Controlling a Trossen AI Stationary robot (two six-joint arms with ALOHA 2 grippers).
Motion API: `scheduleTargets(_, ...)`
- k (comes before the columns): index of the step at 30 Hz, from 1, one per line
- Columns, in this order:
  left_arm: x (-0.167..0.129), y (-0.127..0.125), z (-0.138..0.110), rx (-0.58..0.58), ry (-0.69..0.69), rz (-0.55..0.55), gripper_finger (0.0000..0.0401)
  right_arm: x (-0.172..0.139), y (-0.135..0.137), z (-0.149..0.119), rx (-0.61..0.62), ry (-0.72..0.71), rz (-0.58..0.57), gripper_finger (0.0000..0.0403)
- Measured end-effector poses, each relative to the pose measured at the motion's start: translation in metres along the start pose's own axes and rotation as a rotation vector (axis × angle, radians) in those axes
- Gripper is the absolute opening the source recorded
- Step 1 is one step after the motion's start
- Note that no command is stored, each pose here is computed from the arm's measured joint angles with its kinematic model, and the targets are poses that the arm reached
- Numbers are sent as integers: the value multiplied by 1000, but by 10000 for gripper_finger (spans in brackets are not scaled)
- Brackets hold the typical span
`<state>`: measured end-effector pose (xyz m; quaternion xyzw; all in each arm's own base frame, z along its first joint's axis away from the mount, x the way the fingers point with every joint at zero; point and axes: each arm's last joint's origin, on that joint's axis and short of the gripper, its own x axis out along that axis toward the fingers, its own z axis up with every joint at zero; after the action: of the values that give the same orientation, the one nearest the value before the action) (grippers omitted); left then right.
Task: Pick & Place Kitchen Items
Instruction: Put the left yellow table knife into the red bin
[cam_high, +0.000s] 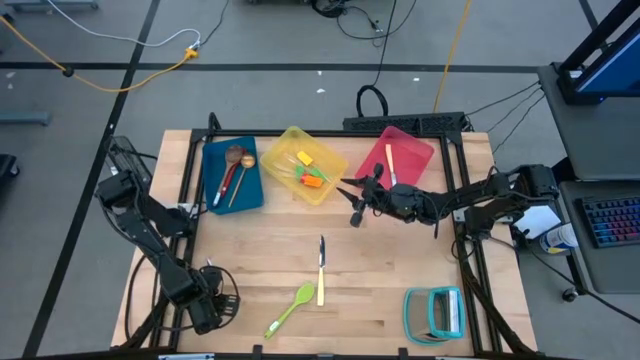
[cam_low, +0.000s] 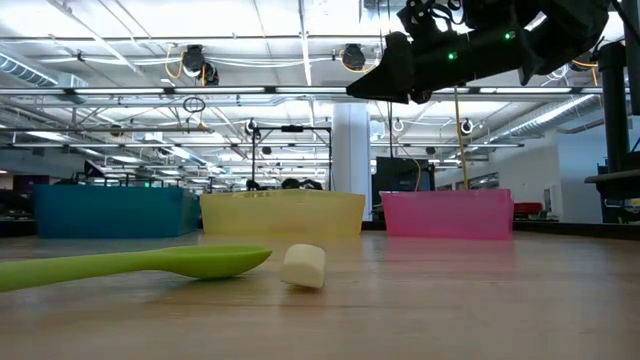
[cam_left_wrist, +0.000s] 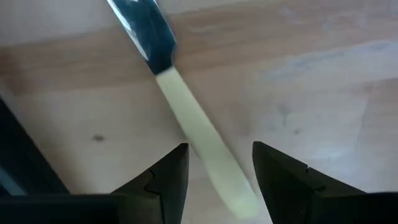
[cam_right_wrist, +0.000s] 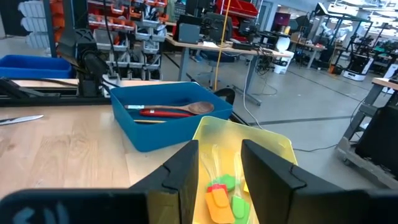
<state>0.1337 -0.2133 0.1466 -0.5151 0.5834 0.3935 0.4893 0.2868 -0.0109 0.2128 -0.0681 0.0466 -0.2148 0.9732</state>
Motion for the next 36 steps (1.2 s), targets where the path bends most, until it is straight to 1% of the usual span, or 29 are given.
scheduleTargets(4, 4, 4, 4, 2, -13, 12, 181, 0, 0, 0, 0, 0, 0, 114)
scheduleTargets(7, 5, 5, 4, 0, -12, 15, 163, 0, 0, 0, 0, 0, 0, 114)
scheduleTargets(10, 5, 5, 5, 4, -16, 11, 120, 0, 0, 0, 0, 0, 0, 114)
scheduleTargets(14, 5, 4, 5, 46, -52, -25, 53, 0, 0, 0, 0, 0, 0, 114)
scheduleTargets(17, 5, 4, 7, 62, -87, -51, 50, 0, 0, 0, 0, 0, 0, 114)
scheduleTargets(21, 4, 4, 8, 60, -108, -60, 50, 0, 0, 0, 0, 0, 0, 114)
scheduleTargets(27, 4, 2, 10, 81, -171, -114, 53, 0, 0, 0, 1, 0, 0, 114)
scheduleTargets(30, 4, 2, 12, 83, -185, -115, 59, 0, 0, 0, 11, 0, 0, 114)
scheduleTargets(32, 4, 1, 14, 103, -200, -115, 59, 0, 0, 0, 19, 0, 0, 114)
scheduleTargets(36, 4, -3, 21, 156, -302, -168, 58, 2, 2, -3, 36, 1, 4, 114)
